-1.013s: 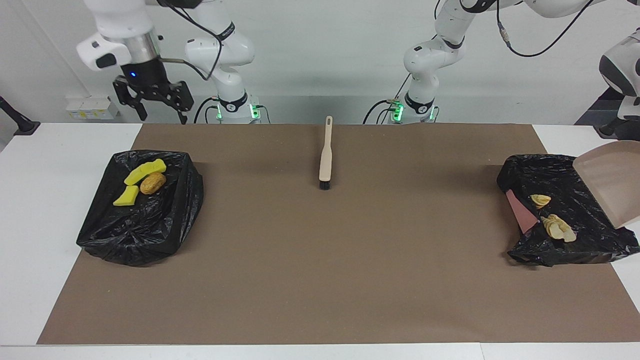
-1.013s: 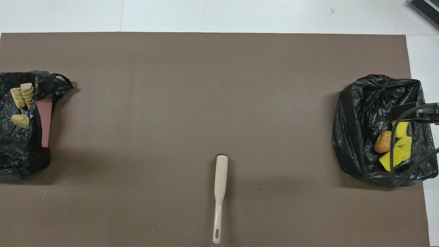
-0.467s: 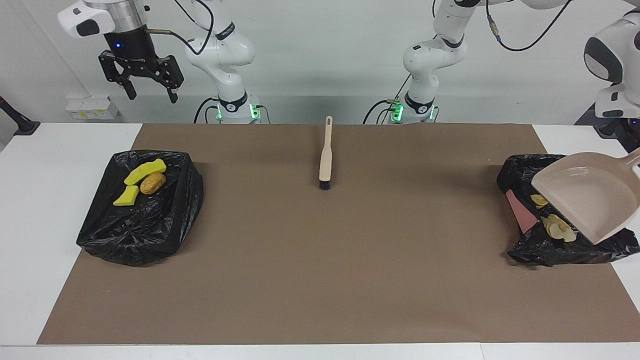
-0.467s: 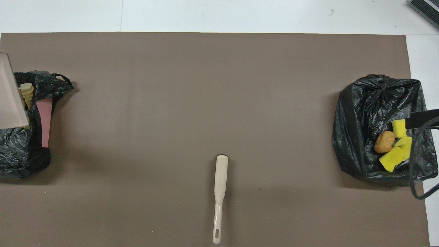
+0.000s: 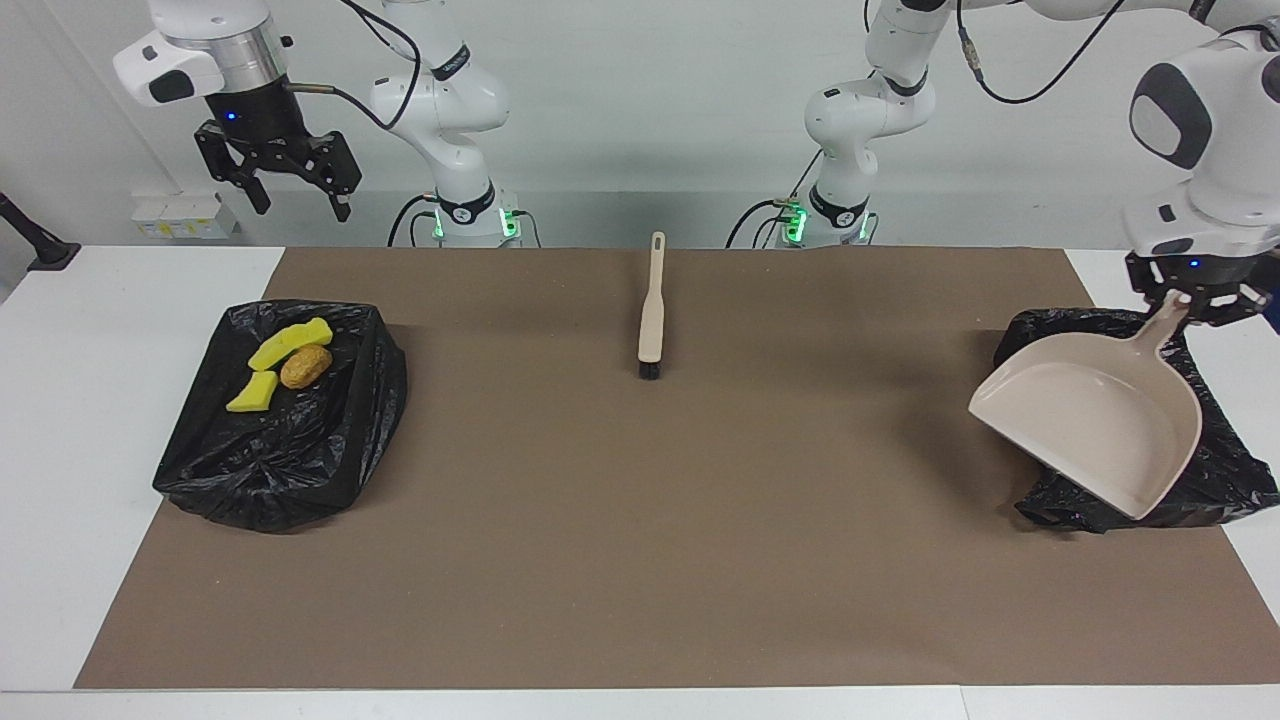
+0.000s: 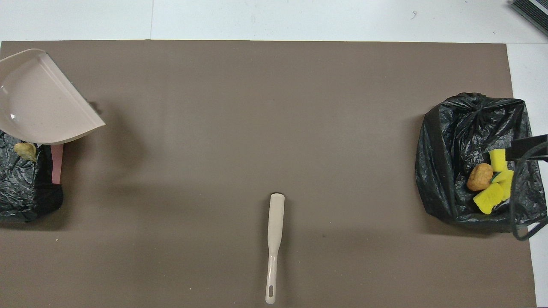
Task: Sweep and dump trash in bin
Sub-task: 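Carry the empty dustpan to the table center with the left gripper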
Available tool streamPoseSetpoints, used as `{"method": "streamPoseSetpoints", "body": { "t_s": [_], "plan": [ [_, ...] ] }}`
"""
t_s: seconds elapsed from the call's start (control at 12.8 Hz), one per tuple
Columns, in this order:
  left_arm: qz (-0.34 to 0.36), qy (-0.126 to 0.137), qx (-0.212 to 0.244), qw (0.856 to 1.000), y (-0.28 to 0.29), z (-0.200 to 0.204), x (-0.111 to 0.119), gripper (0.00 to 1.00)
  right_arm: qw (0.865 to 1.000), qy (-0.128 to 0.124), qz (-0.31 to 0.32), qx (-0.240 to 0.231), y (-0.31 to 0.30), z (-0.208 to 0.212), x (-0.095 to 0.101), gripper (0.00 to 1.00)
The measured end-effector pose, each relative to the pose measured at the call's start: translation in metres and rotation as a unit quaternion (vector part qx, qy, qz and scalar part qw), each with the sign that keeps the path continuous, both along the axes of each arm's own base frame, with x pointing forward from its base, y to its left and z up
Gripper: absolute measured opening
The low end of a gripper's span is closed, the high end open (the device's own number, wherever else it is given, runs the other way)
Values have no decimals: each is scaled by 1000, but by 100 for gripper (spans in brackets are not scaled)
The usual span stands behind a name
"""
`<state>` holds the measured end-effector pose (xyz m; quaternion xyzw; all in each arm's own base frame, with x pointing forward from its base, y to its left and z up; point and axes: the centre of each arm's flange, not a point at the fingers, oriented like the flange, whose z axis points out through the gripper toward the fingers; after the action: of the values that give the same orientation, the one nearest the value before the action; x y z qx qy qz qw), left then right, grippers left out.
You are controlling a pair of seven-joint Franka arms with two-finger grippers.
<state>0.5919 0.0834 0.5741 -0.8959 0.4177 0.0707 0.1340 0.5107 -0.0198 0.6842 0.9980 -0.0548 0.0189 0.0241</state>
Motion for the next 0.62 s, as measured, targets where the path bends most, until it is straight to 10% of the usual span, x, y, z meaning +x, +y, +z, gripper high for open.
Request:
{"method": "streamPoseSetpoints", "body": {
  "t_s": [0.62],
  "plan": [
    [225, -40, -82, 970, -187, -26, -28, 33, 1000, 13, 0, 2, 0, -12, 0, 100]
  ]
}}
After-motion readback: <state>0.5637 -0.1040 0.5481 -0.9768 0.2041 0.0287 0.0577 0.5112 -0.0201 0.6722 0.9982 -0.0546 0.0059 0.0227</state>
